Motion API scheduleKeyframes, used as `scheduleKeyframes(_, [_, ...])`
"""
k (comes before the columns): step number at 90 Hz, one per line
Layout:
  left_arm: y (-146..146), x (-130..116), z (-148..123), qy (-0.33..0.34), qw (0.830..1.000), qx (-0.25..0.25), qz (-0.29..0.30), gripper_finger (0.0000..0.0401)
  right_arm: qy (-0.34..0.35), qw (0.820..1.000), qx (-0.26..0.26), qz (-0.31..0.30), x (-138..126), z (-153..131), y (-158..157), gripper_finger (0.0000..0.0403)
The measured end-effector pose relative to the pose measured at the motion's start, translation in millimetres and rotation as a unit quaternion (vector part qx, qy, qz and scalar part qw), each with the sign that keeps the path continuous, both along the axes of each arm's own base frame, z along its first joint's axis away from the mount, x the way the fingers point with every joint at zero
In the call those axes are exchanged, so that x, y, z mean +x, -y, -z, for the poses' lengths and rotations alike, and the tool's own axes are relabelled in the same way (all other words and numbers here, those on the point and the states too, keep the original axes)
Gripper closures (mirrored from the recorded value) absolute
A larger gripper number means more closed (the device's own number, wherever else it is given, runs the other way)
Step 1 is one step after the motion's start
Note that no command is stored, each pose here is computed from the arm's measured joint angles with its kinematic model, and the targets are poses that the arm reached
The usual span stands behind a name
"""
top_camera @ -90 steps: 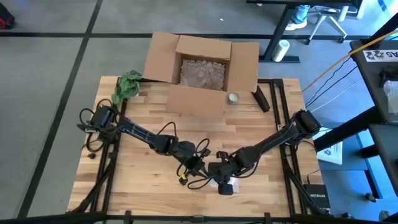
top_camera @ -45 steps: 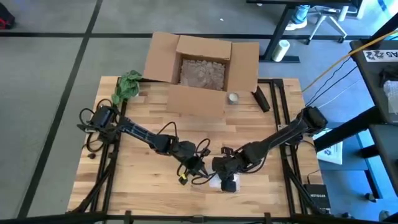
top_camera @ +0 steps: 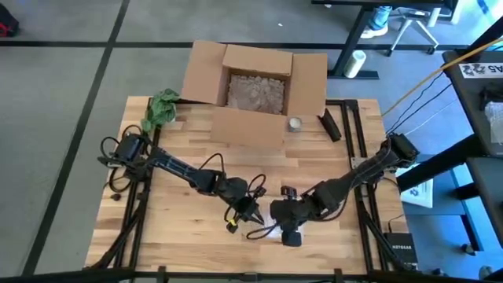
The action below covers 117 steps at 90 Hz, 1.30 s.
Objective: Wrap mug
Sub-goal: Wrap the yellow mug with the bubble wrap
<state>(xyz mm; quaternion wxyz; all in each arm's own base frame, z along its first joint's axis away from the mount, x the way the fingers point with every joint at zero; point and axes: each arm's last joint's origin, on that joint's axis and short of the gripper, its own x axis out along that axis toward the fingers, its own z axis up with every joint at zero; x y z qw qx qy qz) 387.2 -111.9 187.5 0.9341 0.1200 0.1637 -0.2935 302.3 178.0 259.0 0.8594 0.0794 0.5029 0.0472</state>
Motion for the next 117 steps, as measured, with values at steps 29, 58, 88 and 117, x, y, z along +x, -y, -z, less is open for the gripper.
scheduleKeyframes(29, [0, 0, 0, 0.002, 1.0, -0.001, -0.001, 0.0401, 0.032, 0.999, 0.019, -0.012, 4, -5, -6, 0.033])
scheduleKeyframes(58, [-1, 0, 0, 0.002, 1.0, -0.001, -0.001, 0.0401, 0.006, 1.0, 0.016, -0.023, 6, 6, -8, 0.0398])
scheduleKeyframes(88, [-2, 1, 0, 0.002, 1.0, -0.003, -0.004, 0.0401, 0.016, 0.999, 0.016, -0.042, 14, 15, -12, 0.0402])
scheduleKeyframes(117, [-2, 1, 0, 0.001, 1.0, -0.003, -0.004, 0.0401, -0.034, 0.999, 0.0, -0.036, 23, 39, -8, 0.0403])
